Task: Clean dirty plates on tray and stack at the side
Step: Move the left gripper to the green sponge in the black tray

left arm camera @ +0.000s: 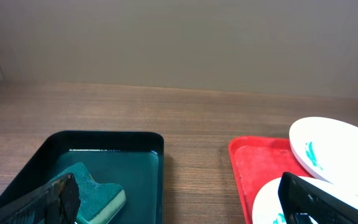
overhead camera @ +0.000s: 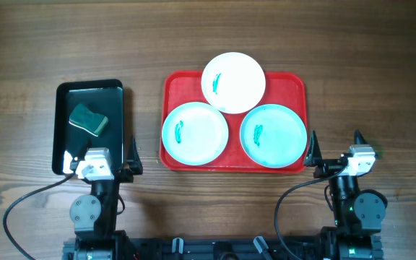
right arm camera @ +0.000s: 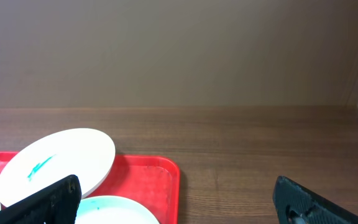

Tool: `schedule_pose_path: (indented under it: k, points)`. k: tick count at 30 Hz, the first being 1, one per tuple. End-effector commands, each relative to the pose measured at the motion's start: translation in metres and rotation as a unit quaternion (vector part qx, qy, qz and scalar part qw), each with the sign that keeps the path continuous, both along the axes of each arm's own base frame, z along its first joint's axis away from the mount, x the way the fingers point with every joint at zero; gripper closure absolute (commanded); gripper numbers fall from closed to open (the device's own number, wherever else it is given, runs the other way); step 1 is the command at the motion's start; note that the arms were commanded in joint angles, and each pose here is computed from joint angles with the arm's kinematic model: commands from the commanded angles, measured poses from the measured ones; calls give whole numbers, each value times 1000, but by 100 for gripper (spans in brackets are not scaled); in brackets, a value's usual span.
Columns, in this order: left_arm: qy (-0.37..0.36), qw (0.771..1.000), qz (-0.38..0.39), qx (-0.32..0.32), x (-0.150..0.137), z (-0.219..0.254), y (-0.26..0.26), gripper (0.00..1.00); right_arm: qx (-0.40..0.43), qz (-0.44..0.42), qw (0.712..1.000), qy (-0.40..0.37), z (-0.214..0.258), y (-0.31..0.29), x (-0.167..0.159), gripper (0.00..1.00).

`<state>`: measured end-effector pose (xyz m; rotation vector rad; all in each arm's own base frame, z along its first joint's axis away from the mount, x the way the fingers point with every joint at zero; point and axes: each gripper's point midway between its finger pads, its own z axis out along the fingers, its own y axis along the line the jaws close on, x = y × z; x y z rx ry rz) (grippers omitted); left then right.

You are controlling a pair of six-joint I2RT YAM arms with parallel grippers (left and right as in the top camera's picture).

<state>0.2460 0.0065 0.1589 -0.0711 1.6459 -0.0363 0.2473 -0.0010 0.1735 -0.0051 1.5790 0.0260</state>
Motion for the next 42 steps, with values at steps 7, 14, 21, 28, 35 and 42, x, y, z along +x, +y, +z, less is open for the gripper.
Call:
schedule_pose_path:
  k: [7,14,21,28,35,42]
  points:
    - [-1,1000,4,6,0,-2,2,0,-6,-3,1000,1,-1,-2,0,0]
    - [-9,997,-69,-15,-1,2,-24,0,-6,-3,1000,1,-1,-2,0,0]
    - [-57,946,-316,-51,-32,33,-103,0,-6,-3,1000,1,-1,-2,0,0]
    - [-225,930,-292,8,-47,110,-95,0,-6,-3,1000,1,-1,-2,0,0]
    - [-33,993,-93,-59,5,119,-32,0,-6,-3,1000,1,-1,-2,0,0]
    - [231,959,-122,-110,56,78,-46,0,-6,-3,1000,1,-1,-2,0,0]
